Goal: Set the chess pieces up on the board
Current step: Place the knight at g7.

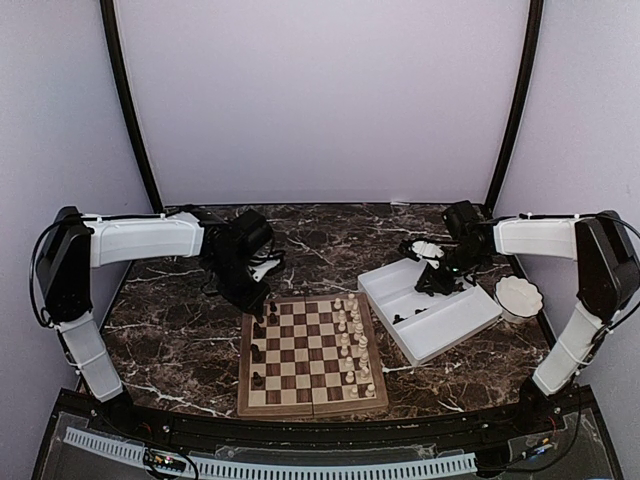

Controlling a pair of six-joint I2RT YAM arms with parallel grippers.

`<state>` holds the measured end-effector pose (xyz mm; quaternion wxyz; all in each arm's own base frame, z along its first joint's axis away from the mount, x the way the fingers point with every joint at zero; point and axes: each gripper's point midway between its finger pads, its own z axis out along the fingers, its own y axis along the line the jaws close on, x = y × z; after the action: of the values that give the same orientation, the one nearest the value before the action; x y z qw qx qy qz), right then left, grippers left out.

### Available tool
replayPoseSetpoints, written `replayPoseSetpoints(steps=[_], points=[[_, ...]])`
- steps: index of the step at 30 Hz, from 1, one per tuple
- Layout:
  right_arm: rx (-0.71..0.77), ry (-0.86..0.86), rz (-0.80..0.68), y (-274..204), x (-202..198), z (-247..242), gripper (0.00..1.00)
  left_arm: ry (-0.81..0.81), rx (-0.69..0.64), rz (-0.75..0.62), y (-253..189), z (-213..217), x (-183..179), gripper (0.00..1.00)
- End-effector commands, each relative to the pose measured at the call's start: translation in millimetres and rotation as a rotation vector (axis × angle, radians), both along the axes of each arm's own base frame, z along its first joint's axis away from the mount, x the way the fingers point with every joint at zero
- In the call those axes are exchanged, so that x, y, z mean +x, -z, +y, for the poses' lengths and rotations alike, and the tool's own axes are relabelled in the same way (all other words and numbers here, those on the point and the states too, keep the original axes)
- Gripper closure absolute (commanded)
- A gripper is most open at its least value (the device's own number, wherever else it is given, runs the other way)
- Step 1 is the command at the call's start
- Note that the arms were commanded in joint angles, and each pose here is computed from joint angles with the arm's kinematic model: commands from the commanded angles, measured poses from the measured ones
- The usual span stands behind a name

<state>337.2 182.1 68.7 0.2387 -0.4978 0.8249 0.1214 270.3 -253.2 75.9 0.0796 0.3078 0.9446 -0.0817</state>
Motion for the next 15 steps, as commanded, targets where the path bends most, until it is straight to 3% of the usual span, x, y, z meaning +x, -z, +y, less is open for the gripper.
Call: replayPoseSetpoints(steps=[1, 7, 15], points=[[0.022, 0.000, -0.003, -4.3, 0.6, 1.7, 0.95, -0.002, 0.027, 0.022, 5.8, 3.9, -5.5, 0.99], [0.023, -0.003, -0.004, -4.4, -0.6, 1.7, 0.95, -0.007, 0.038, 0.023, 7.0, 5.5, -5.1, 0.94], [0.027, -0.004, -0.008, -6.6, -1.4, 1.9, 0.95, -0.009, 0.048, 0.018, 3.5, 4.8, -6.0, 0.75]])
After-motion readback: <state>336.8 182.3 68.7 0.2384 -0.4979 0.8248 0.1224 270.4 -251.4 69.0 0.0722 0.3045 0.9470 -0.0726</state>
